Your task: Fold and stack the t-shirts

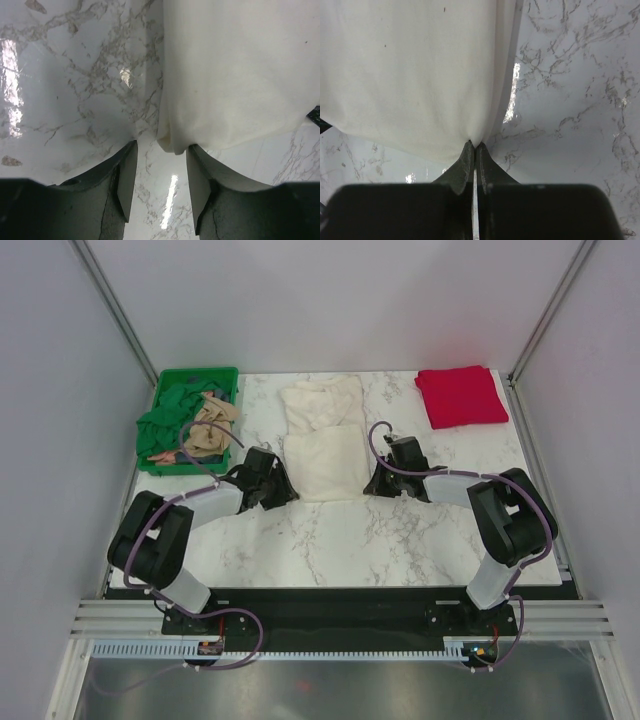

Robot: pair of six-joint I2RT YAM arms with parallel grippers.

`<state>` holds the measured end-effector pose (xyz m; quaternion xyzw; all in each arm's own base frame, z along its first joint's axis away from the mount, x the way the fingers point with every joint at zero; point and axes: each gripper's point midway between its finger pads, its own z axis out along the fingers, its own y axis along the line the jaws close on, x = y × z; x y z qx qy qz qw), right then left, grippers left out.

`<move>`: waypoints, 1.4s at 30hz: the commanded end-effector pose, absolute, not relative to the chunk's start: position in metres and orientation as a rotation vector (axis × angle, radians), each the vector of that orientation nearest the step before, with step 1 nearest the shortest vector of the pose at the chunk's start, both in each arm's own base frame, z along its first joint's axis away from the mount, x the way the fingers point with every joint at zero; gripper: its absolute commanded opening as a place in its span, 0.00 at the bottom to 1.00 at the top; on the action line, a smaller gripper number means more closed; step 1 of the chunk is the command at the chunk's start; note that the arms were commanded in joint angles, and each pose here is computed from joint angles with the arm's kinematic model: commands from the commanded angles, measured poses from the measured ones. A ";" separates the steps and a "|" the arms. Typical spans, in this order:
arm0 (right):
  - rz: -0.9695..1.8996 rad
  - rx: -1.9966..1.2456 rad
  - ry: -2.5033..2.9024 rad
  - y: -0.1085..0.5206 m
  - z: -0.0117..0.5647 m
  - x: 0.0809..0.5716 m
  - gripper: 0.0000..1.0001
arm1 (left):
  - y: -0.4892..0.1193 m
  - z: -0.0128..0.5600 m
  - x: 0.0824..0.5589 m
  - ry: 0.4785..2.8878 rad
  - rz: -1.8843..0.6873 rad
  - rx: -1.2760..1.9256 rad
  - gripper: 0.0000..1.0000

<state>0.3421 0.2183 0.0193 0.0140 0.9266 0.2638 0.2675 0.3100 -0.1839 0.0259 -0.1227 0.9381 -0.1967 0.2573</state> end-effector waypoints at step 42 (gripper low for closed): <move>0.634 0.007 2.398 0.168 0.158 0.212 0.00 | -0.231 0.162 0.152 2.459 -0.711 -0.138 0.02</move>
